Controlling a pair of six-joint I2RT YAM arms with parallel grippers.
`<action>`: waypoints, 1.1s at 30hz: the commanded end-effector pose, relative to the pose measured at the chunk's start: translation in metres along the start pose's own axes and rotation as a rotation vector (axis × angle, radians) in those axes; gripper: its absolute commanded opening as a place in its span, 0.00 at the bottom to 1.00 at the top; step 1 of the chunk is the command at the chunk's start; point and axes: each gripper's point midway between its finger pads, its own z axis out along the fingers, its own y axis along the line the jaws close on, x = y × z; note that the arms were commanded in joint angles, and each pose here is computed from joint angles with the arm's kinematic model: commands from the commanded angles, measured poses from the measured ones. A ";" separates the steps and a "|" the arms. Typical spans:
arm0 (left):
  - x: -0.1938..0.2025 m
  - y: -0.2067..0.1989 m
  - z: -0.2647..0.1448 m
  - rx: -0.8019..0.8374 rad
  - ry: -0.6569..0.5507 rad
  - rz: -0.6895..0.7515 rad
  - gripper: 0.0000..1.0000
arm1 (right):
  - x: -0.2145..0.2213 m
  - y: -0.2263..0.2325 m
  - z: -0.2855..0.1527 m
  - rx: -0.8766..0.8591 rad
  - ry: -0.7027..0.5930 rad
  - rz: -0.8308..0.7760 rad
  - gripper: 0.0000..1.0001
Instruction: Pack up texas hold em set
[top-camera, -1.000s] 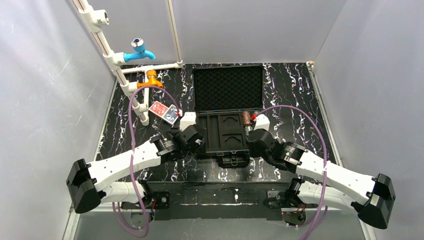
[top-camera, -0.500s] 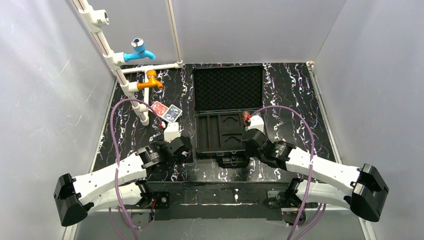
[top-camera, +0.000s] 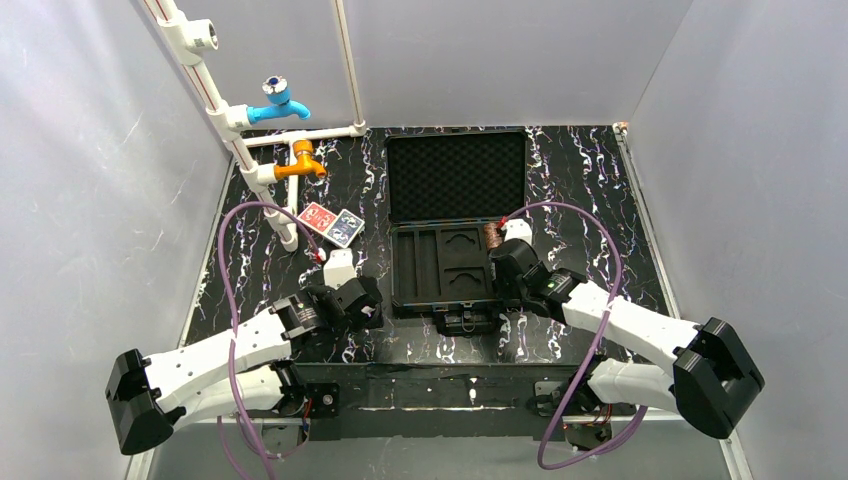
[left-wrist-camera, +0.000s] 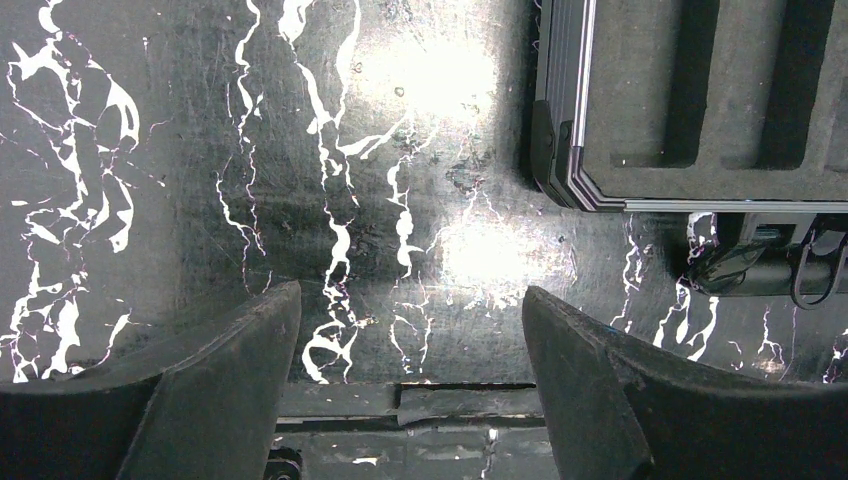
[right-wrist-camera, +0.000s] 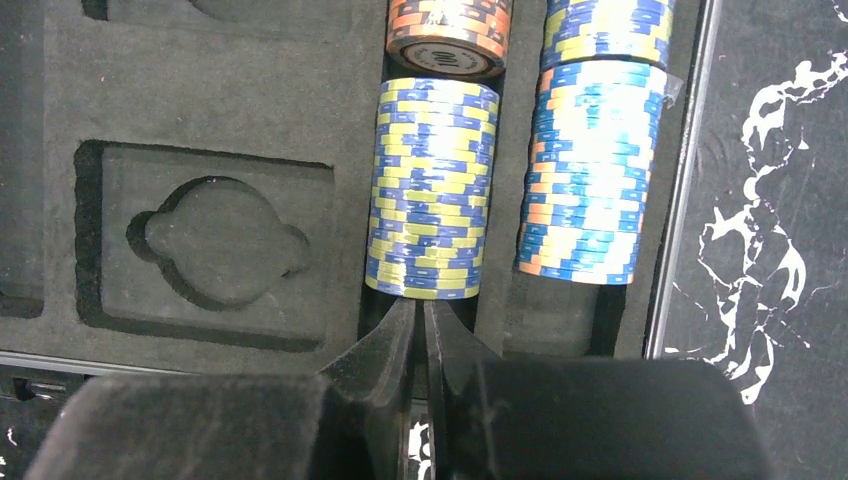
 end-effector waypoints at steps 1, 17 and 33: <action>0.000 0.011 0.002 -0.044 -0.017 -0.003 0.80 | -0.029 0.012 -0.001 -0.045 -0.084 -0.016 0.16; 0.000 0.009 0.005 -0.065 -0.011 -0.003 0.79 | -0.049 0.012 -0.001 -0.030 -0.145 -0.011 0.20; -0.029 0.010 0.003 -0.220 -0.042 0.011 0.83 | -0.082 0.036 -0.044 -0.179 -0.159 0.022 0.43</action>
